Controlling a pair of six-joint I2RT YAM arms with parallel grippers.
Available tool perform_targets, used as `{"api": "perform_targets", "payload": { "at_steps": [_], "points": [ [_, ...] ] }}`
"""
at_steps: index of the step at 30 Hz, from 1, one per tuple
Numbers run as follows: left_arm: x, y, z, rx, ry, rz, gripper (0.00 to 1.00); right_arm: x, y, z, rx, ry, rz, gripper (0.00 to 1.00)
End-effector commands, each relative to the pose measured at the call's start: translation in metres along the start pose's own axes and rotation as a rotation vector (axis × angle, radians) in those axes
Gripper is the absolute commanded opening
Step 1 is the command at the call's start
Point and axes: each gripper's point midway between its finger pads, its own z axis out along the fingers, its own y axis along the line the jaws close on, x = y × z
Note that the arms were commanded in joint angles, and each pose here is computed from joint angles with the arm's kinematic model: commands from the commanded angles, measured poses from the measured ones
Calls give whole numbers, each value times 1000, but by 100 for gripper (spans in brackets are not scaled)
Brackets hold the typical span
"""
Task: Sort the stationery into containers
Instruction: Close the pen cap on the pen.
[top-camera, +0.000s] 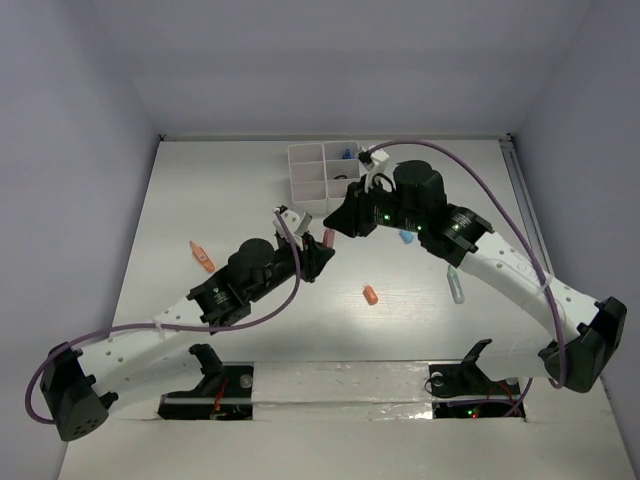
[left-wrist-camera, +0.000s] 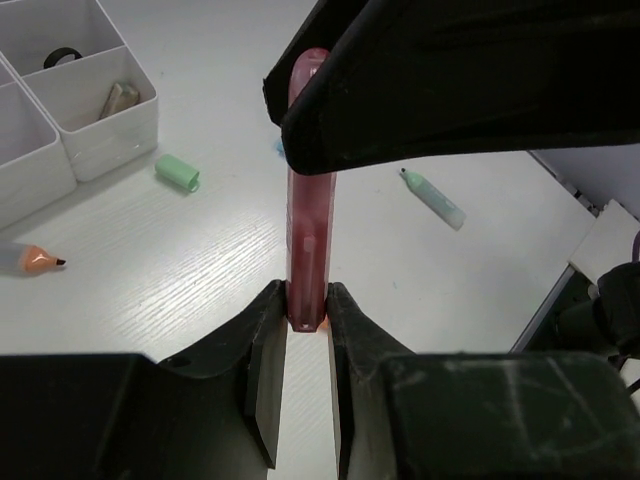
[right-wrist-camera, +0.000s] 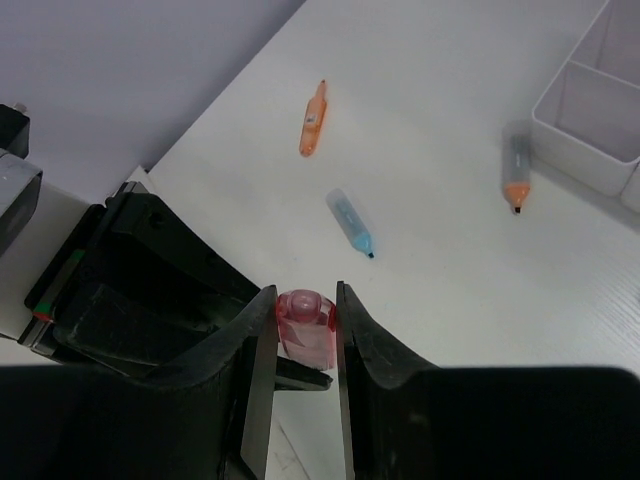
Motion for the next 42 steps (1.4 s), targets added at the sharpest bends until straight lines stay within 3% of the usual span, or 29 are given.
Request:
{"api": "perform_targets", "payload": {
  "at_steps": [1,9,14,19,26,34,37,38,40,42],
  "points": [
    [-150,-41,-20,103,-426,-23,0,74,5,1,-36,213,71,0],
    [-201,-59,-22,127,-500,-17,0,140,-9,5,-51,268,182,0],
    [-225,-75,-21,173,-529,-20,0,159,-12,5,-64,279,203,0],
    [-242,-67,-36,118,-575,-11,0,161,-19,1,-24,272,195,0],
    [-243,-59,-42,75,-571,4,0,182,-26,4,-13,322,216,0],
    [-199,-50,-28,79,-479,-15,0,128,-26,9,-13,189,221,0],
    [-183,-47,-29,83,-456,-19,11,99,-33,14,-40,126,250,0],
    [-177,-45,-28,78,-440,-20,20,89,-35,16,-40,106,249,0],
    [-167,-41,-29,70,-416,-18,29,59,-43,19,-28,40,253,0],
    [-160,-38,-30,61,-398,-20,32,38,-48,21,-24,-5,258,0]
  ]
}}
